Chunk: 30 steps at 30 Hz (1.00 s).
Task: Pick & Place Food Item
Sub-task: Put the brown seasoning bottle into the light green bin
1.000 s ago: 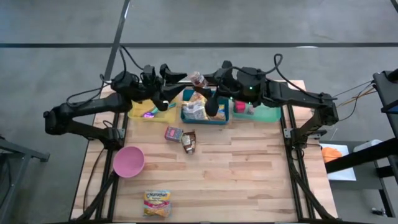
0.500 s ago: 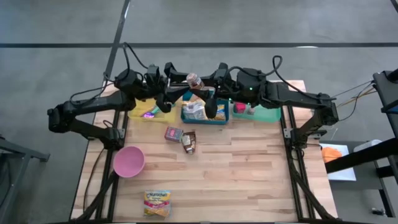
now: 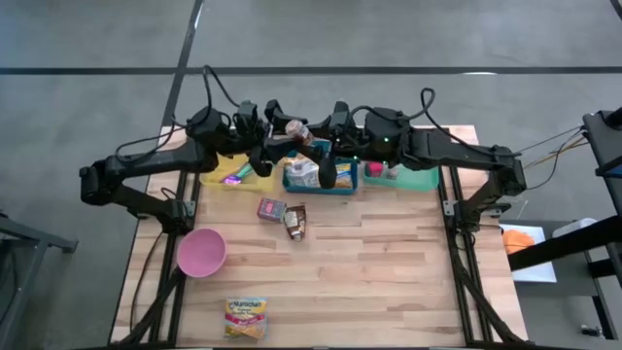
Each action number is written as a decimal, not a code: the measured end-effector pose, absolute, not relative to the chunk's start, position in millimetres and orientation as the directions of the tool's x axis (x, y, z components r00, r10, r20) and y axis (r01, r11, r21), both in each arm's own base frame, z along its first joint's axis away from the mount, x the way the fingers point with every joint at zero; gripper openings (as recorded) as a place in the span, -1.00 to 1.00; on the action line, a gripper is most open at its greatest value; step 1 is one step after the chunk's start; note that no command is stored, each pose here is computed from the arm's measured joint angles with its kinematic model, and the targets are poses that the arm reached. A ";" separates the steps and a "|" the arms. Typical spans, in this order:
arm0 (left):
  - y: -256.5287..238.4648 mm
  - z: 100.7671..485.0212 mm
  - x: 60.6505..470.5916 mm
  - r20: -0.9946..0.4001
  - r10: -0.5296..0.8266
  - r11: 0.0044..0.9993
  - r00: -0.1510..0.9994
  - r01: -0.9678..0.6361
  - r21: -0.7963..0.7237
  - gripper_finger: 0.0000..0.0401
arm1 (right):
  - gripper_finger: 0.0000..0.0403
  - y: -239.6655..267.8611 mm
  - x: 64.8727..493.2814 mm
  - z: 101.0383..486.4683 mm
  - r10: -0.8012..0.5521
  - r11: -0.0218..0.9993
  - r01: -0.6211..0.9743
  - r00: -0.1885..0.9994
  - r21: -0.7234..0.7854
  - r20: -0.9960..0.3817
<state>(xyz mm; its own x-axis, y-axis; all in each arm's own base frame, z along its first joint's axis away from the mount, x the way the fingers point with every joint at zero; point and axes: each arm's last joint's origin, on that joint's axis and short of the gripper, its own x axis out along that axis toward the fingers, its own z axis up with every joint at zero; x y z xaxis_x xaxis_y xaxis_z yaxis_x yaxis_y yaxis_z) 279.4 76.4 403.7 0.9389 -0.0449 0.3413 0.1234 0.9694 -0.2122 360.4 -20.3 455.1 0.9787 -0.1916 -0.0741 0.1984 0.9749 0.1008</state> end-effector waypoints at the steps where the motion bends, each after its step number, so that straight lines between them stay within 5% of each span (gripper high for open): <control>1: 76.4 404.7 279.8 0.342 -0.050 0.968 0.938 0.130 -0.214 0.38 | -0.07 -20.1 361.8 454.4 -0.182 0.976 0.189 0.981 0.104 -0.072; 10: 75.1 411.8 282.7 0.352 -0.092 0.970 0.931 0.164 -0.179 0.35 | -0.07 -16.7 368.7 451.7 -0.161 0.982 0.165 0.986 0.089 -0.052; 19: 73.6 413.3 282.7 0.362 -0.120 0.974 0.924 0.180 -0.138 -0.02 | -0.07 -17.1 370.1 454.4 -0.169 0.981 0.169 0.986 0.093 -0.012; 26: 68.9 415.2 283.0 0.380 -0.140 0.972 0.914 0.200 -0.123 0.10 | -0.07 -14.9 371.2 457.4 -0.157 0.987 0.155 0.987 0.052 0.034; 30: 66.5 415.5 283.4 0.383 -0.151 0.975 0.911 0.202 -0.095 -0.03 | -0.07 -14.8 371.3 457.2 -0.156 0.986 0.153 0.987 0.057 0.035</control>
